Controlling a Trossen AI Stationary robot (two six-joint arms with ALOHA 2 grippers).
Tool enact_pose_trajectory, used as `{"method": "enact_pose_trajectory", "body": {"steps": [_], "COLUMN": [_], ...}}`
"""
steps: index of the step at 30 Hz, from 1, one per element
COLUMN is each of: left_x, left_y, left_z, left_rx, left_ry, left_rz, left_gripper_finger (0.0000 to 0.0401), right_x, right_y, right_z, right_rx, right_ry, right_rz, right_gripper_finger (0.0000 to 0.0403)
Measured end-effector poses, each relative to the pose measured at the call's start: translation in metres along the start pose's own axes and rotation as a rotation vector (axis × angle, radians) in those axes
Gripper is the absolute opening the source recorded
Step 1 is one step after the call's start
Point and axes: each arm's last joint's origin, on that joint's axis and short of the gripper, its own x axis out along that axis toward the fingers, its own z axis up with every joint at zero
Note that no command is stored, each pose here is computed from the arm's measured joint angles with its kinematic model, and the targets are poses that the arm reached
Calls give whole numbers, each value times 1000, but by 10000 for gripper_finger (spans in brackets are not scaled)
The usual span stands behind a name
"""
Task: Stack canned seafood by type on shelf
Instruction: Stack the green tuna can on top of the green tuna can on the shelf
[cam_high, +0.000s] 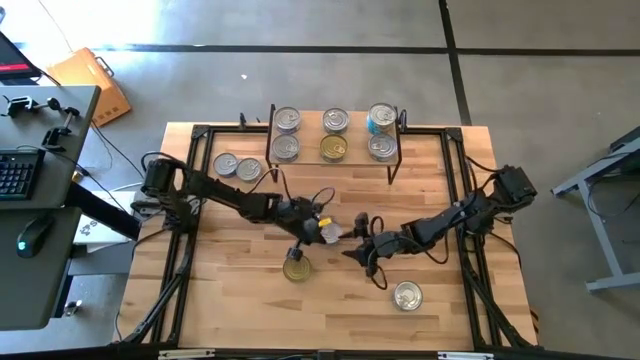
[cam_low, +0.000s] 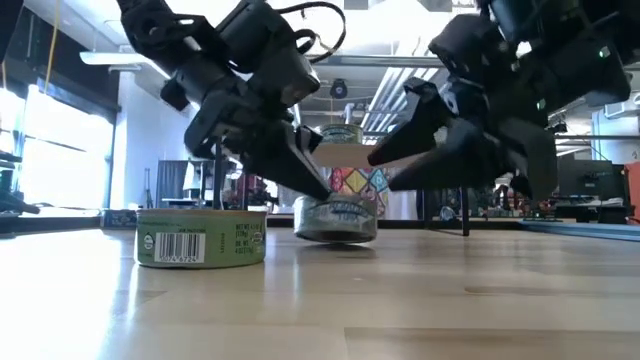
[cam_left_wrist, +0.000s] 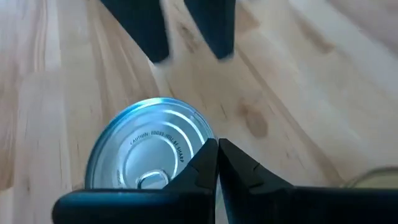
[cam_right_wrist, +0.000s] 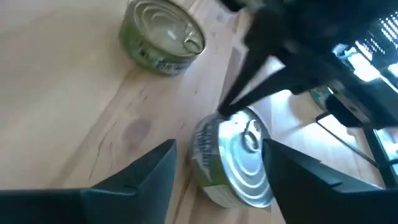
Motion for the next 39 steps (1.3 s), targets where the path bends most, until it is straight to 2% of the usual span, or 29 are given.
{"method": "enact_pose_trajectory", "body": {"steps": [4,6,9,12,15,18,23,25,28,30,32,36,39], "left_x": [-3,-4,-7,-8,-9,-9,-9,-11,-16,-20,-22,-15,-8], "left_y": [10,13,16,17,16,16,14,14,11,4,-2,-16,-22], "left_z": [2,0,-3,-5,-6,-7,-5,-4,2,8,14,20,29], "left_rx": [-49,-73,-100,-110,-116,-120,-73,-52,1,97,179,277,276], "left_ry": [-94,-146,-200,-228,-256,-263,-255,-254,-265,-279,-282,-196,-107], "left_rz": [-42,-75,-119,-116,-112,-111,-46,-19,-18,-31,3,146,311], "left_gripper_finger": [0,0,0,0,0,0,0,6,32,60,92,162,207], "right_x": [7,10,14,17,18,19,19,19,18,19,20,24,26], "right_y": [7,9,9,10,9,8,10,10,11,10,6,-4,-11], "right_z": [-8,-12,-16,-15,-13,-13,-16,-16,-14,-15,-18,-22,-25], "right_rx": [-125,-186,-203,-189,-133,-34,138,201,290,339,387,477,511], "right_ry": [38,68,111,91,56,46,49,46,31,37,38,27,26], "right_rz": [19,-6,-102,-125,-137,-133,-104,-103,-107,-113,-113,-94,-92], "right_gripper_finger": [244,245,245,245,243,224,129,118,118,118,118,118,118]}}
